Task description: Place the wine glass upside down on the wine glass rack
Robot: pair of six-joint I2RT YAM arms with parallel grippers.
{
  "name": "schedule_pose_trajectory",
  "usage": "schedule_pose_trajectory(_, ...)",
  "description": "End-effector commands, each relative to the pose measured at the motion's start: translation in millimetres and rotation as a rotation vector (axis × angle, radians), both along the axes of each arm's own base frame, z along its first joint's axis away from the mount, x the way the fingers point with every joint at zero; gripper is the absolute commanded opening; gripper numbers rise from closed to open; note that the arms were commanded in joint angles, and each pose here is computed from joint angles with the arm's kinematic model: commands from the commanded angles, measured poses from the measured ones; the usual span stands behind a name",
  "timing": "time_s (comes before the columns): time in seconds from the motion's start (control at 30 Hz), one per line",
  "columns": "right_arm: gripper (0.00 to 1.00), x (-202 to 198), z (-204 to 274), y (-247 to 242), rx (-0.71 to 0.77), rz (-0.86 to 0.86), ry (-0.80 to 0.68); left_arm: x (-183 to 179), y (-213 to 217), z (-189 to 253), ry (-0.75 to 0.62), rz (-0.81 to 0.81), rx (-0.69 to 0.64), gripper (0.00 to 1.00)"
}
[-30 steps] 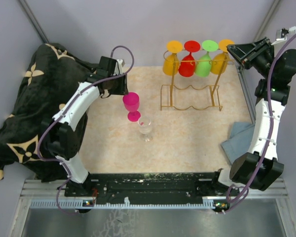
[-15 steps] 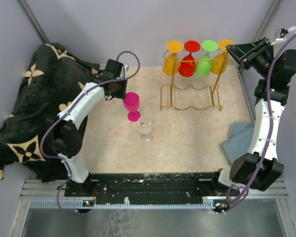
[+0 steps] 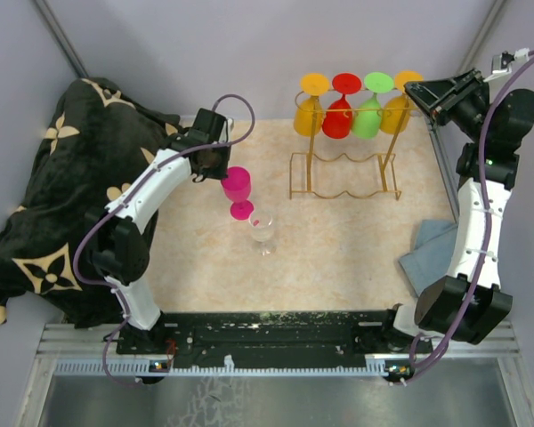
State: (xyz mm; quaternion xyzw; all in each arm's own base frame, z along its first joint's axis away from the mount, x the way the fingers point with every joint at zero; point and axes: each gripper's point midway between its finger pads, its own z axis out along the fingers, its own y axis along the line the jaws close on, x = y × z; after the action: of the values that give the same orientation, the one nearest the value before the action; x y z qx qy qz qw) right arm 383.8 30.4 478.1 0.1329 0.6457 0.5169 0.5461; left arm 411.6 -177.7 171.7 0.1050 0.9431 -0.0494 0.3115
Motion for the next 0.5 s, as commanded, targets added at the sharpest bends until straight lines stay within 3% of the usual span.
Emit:
schedule_pose_trajectory(0.0,0.26,-13.8,19.4,8.7,-0.037,0.003,-0.085,-2.2,-0.9,11.0,-0.016,0.013,0.000,0.00)
schedule_pose_trajectory(0.47,0.26,-14.4,29.2,19.7,-0.069,0.024,-0.109,6.1,6.2,84.1,-0.268,0.086,-0.097,0.00)
